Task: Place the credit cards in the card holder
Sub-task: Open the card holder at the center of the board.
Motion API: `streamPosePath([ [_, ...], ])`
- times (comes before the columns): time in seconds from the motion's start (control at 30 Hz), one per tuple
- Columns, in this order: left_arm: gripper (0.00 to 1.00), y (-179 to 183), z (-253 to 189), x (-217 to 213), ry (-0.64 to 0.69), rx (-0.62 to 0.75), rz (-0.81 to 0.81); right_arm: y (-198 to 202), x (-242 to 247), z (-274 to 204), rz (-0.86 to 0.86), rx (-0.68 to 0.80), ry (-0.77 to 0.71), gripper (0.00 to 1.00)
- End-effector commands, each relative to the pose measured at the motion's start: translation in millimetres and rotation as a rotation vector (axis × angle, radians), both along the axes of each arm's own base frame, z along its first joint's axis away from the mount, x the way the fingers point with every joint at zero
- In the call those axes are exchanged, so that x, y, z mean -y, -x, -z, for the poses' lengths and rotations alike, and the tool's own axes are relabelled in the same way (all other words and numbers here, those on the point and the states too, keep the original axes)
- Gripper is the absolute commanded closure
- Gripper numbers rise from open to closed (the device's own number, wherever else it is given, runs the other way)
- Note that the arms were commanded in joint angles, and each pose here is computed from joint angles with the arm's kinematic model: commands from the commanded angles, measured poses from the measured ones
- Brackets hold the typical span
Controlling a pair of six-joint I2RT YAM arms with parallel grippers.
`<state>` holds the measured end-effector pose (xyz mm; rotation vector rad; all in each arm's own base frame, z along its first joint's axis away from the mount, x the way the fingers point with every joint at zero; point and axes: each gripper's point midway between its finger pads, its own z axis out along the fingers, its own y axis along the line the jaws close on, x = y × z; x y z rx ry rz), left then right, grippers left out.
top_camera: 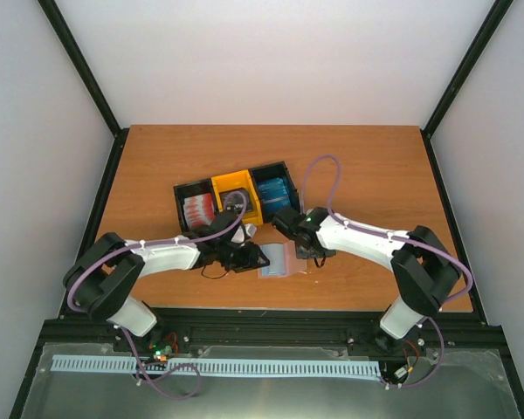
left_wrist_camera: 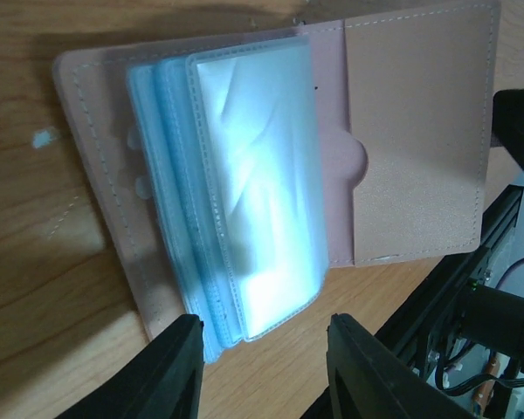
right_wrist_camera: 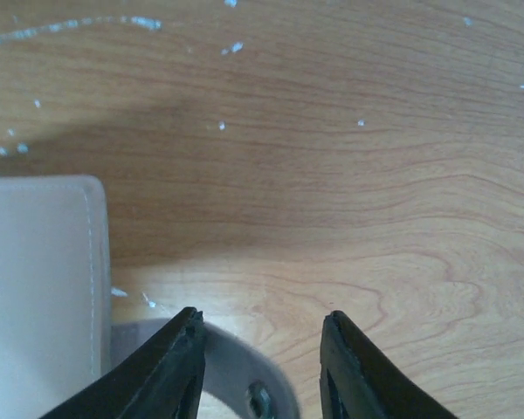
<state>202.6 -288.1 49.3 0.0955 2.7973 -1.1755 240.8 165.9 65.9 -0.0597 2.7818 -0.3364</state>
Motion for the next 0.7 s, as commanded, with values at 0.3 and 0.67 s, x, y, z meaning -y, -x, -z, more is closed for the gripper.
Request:
streamPosePath([
  [0.3, 0.68, -15, -15, 28, 0.092, 0.038, 0.070, -8, -53, -70, -0.081, 0.096, -0.370, 0.55],
  [0.67, 0.70, -14, -3, 26, 0.066, 0.008, 0.057, 13, -107, -79, -0.233, 0.017, -0.687, 0.66],
])
